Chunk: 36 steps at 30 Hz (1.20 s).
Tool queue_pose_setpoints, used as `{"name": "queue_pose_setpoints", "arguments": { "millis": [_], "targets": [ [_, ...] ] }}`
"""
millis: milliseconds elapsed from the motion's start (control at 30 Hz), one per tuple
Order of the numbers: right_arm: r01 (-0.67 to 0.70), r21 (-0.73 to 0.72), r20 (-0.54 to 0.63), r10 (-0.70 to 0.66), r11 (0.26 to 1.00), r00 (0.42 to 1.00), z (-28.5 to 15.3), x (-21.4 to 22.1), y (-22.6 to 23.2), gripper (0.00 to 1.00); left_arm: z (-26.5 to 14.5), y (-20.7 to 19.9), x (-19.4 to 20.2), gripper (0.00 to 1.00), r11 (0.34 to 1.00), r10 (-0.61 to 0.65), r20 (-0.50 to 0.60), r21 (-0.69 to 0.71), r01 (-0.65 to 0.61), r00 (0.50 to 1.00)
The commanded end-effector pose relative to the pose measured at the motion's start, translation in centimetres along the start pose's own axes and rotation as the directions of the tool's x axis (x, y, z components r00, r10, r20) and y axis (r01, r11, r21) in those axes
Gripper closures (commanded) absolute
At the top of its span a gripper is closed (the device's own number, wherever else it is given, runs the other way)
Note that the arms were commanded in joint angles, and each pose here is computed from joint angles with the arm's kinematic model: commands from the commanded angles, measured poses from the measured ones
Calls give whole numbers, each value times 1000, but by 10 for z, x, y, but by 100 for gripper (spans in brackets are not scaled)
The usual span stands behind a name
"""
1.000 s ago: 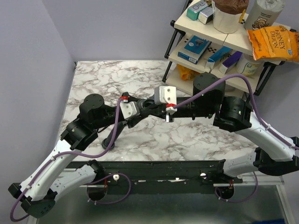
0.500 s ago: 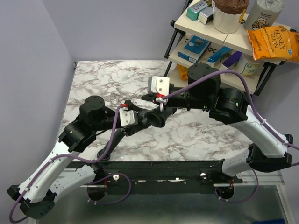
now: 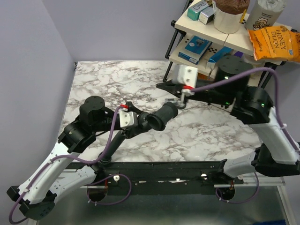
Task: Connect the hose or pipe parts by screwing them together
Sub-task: Install the adaptor on the pipeline.
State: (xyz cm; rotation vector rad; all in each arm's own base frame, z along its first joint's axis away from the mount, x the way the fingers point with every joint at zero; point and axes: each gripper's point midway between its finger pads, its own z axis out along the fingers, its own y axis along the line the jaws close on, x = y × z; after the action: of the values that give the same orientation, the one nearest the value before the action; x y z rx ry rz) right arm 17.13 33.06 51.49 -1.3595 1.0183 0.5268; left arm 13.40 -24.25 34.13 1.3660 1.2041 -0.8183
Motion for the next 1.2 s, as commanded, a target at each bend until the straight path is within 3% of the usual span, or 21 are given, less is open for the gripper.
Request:
{"name": "queue_pose_setpoints", "arguments": {
  "millis": [0,267,433,567,800,1167],
  "targets": [
    [51,-59,117,-44,997,992,-47,-30,17,99,4,18,-1,100,994,-69,-8,-86,68,998],
    [34,-263,-10,-38,964,999,-62,34,82,99,4,49,-15,100,974,-101,30,-199,105,994],
    [-35,-359,-142,-17,933,990,-52,75,109,99,5,53,-22,100,974,-111,50,-192,118,993],
    [-41,-357,-210,-38,933,977,-38,97,110,99,6,52,-26,100,977,-107,58,-178,116,993],
    [40,-278,-111,-74,960,991,-21,79,90,99,5,47,-21,100,981,-104,45,-162,110,994],
    [103,-221,-61,-119,970,991,0,70,72,99,6,34,-16,100,990,-91,23,-103,93,996]
  ]
}}
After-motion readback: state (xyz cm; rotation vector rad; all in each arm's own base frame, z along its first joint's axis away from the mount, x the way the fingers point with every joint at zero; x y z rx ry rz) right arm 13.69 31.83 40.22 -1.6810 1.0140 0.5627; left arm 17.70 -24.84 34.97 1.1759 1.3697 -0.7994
